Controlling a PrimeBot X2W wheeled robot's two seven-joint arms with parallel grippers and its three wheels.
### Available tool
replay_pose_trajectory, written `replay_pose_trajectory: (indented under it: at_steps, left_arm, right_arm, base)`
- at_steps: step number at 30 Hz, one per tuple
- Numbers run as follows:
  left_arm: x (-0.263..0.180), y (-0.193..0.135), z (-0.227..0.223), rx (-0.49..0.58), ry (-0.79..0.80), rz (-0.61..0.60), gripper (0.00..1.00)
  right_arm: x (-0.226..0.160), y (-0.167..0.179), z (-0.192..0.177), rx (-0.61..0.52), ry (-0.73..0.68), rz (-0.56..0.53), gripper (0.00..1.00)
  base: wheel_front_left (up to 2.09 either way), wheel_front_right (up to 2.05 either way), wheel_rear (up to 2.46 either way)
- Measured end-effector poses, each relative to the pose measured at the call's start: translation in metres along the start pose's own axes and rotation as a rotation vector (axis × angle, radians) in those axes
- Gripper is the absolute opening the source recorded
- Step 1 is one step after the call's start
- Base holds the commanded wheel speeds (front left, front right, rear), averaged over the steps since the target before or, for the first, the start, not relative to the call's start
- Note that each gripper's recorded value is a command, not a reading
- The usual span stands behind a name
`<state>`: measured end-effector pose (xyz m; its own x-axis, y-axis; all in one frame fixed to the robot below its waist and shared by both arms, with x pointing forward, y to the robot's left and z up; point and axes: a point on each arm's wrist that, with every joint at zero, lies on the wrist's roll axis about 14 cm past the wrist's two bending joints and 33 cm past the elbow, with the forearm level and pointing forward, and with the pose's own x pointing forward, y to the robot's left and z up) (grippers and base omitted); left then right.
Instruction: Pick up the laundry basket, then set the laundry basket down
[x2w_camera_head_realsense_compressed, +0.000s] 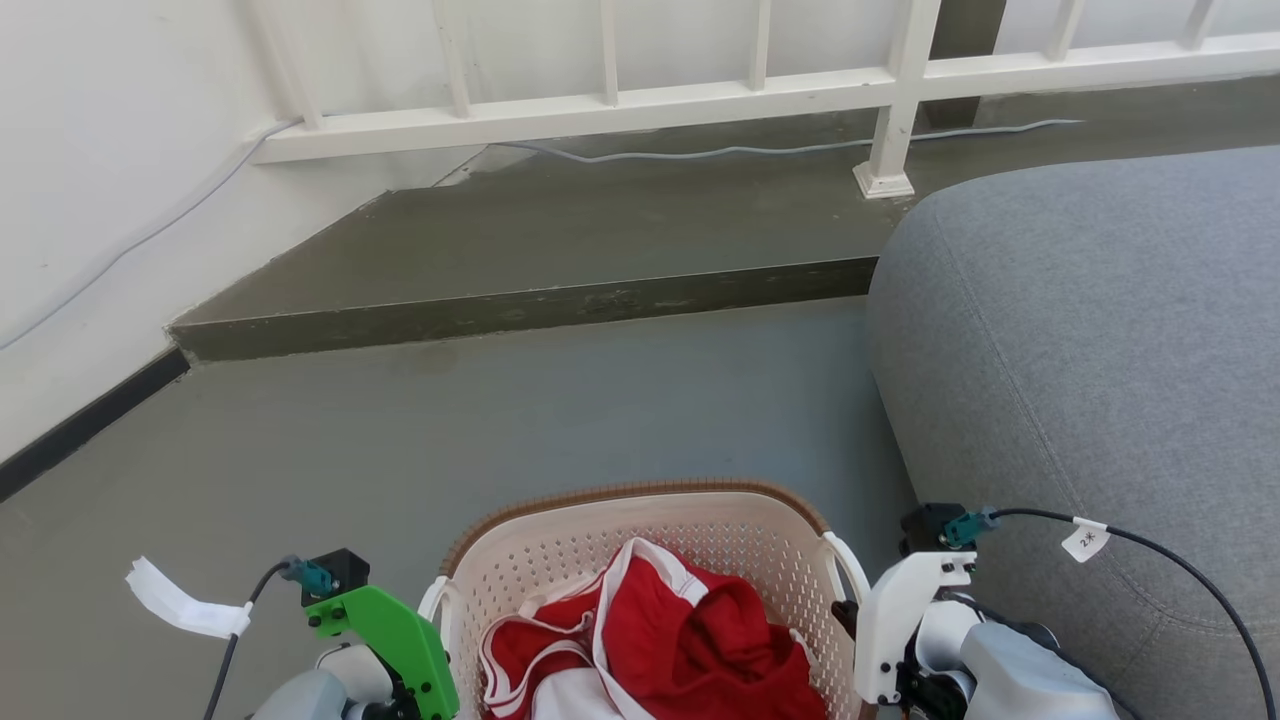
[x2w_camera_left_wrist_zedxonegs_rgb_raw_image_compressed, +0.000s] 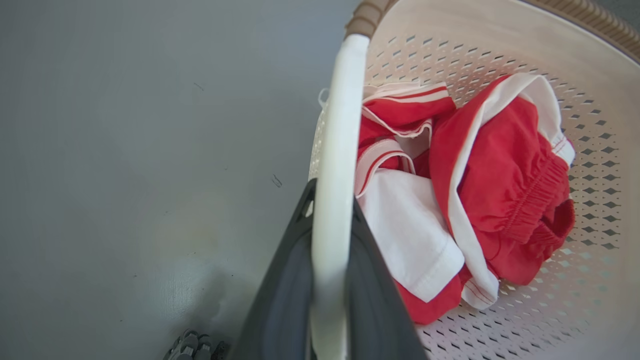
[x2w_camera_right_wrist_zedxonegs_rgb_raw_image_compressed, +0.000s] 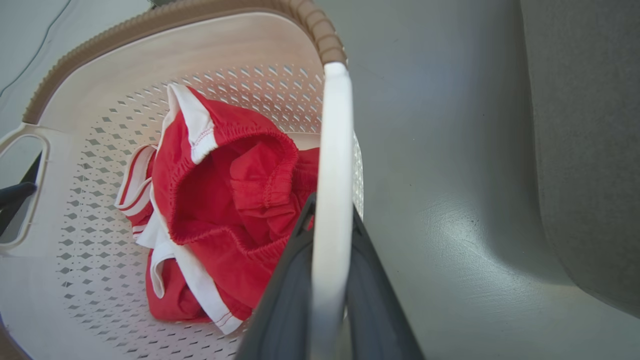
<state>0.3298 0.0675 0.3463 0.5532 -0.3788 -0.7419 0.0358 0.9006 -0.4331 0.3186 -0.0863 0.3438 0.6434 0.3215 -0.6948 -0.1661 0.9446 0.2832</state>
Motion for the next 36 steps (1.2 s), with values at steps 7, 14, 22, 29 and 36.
replay_pose_trajectory:
  at_steps: [7, 14, 22, 29, 36]
  left_arm:
    - [0.0001, 0.0016, -0.0006, -0.009, 0.001, 0.002, 0.00]
    - [0.0004, 0.0041, -0.0016, -0.015, 0.005, 0.007, 0.00]
    - [0.0008, 0.0054, -0.0023, -0.018, 0.006, 0.009, 0.00]
    - [0.0020, 0.0058, -0.0029, -0.013, 0.007, 0.010, 0.00]
    - [0.0055, 0.0063, -0.0046, -0.019, 0.016, 0.008, 0.00]
  right_arm:
    - [0.0011, 0.0012, -0.0010, -0.003, 0.006, 0.003, 0.00]
    - [0.0027, 0.0027, -0.0028, -0.004, 0.014, 0.009, 0.00]
    - [0.0037, 0.0033, -0.0038, -0.006, 0.019, 0.011, 0.00]
    - [0.0048, 0.0026, -0.0054, -0.006, 0.026, 0.009, 0.00]
    - [0.0074, 0.0006, -0.0084, 0.001, 0.039, 0.006, 0.00]
  base:
    - [0.00, 0.00, 0.00]
    - [0.00, 0.00, 0.00]
    - [0.00, 0.00, 0.00]
    - [0.00, 0.00, 0.00]
    - [0.00, 0.00, 0.00]
